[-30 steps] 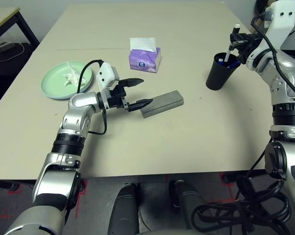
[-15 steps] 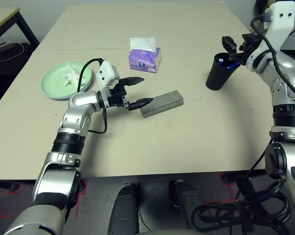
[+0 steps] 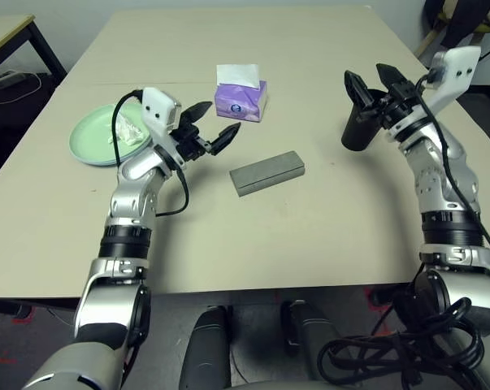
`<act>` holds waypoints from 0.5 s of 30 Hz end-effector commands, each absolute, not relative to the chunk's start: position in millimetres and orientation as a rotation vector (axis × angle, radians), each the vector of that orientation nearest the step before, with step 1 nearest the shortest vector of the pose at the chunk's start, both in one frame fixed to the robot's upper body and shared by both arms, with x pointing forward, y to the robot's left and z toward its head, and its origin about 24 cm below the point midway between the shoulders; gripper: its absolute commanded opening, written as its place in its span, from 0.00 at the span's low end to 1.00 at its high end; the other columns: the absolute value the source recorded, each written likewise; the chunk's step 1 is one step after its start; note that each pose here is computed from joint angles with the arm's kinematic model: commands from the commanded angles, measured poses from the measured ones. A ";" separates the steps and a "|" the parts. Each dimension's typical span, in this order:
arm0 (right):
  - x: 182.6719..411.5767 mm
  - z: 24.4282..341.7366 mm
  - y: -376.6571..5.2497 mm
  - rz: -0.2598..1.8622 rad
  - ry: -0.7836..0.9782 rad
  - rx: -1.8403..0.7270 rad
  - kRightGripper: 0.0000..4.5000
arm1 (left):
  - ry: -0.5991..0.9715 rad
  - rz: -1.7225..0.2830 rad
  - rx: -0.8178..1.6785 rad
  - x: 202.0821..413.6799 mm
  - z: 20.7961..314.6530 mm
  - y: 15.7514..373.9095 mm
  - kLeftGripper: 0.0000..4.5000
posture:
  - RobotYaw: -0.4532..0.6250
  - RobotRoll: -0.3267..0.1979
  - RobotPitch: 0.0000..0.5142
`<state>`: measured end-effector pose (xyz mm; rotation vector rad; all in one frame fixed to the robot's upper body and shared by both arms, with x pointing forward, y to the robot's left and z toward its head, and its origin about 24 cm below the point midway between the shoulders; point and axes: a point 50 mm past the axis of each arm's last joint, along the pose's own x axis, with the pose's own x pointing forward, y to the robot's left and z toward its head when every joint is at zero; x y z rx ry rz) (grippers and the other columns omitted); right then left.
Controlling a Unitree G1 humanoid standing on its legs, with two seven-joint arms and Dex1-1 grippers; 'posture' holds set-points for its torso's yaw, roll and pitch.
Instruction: Organize and tidy the items on the table.
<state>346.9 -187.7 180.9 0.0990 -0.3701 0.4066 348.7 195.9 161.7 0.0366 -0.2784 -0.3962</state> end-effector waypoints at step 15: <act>322.9 117.5 -232.4 0.056 -0.297 0.039 0.99 | -0.246 0.137 0.060 307.9 127.1 269.4 1.00 | 0.47 0.62 0.18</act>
